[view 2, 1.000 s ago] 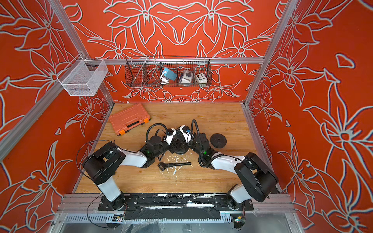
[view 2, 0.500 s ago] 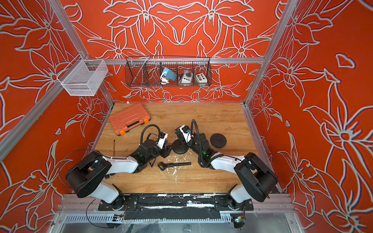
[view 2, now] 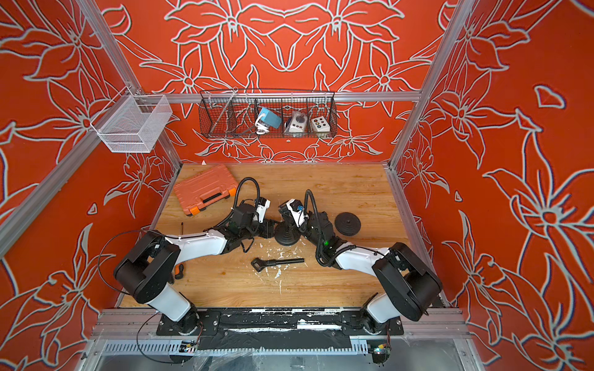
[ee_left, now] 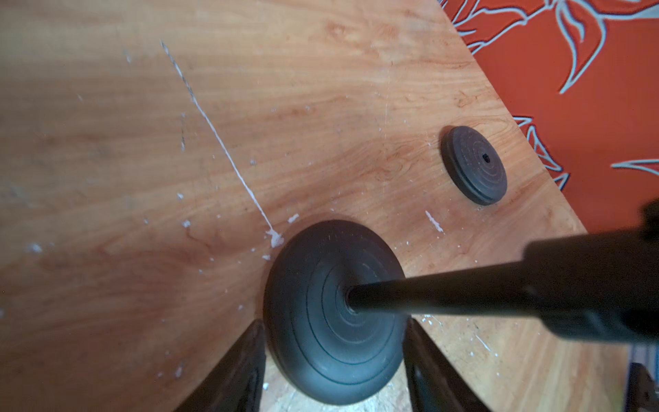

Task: Assemble a microphone stand
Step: Screw the microphone stand pole into the microphone stand base.

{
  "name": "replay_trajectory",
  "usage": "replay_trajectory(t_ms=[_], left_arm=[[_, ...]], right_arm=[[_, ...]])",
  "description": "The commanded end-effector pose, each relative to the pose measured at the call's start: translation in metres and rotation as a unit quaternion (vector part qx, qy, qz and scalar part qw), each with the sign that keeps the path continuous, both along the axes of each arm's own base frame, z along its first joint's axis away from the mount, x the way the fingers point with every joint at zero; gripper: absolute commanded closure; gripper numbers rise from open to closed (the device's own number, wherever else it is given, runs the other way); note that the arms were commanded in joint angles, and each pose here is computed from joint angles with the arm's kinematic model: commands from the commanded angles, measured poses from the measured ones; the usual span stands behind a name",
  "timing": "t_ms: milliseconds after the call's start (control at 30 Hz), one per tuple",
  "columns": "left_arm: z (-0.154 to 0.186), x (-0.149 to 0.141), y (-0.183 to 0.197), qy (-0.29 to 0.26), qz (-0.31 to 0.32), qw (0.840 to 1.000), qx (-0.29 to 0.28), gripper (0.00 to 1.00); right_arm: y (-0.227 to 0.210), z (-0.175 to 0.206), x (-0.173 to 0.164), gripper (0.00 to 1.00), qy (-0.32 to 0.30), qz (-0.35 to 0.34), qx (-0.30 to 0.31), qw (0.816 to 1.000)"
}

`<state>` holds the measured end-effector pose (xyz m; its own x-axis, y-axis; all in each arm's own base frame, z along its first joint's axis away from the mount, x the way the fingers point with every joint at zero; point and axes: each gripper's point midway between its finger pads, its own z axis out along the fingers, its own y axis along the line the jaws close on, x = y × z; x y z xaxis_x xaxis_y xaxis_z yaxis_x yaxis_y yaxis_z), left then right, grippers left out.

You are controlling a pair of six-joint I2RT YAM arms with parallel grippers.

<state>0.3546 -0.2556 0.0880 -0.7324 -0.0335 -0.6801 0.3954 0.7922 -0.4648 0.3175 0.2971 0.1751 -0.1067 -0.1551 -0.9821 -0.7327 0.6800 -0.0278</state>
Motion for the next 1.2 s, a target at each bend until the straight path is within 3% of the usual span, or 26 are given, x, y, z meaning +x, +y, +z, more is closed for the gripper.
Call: replay_trajectory(t_ms=[0,467,667,1167], left_arm=[[-0.017,-0.011,-0.003,0.079,0.004,0.997,-0.013,0.41],[-0.060,-0.008,-0.002,0.148,0.016,0.988,0.030,0.57],[-0.076,-0.014,-0.003,0.175,0.008,0.984,0.044,0.63],[-0.108,-0.036,0.008,0.218,0.004,0.973,0.076,0.65]], right_arm=[[-0.012,-0.060,-0.014,1.00,0.086,0.004,-0.061,0.994],[-0.016,-0.068,-0.012,1.00,0.092,-0.011,-0.051,0.994],[-0.024,-0.073,-0.009,1.00,0.092,-0.067,-0.051,0.992],[-0.041,-0.077,-0.006,1.00,0.090,-0.166,-0.043,0.981]])
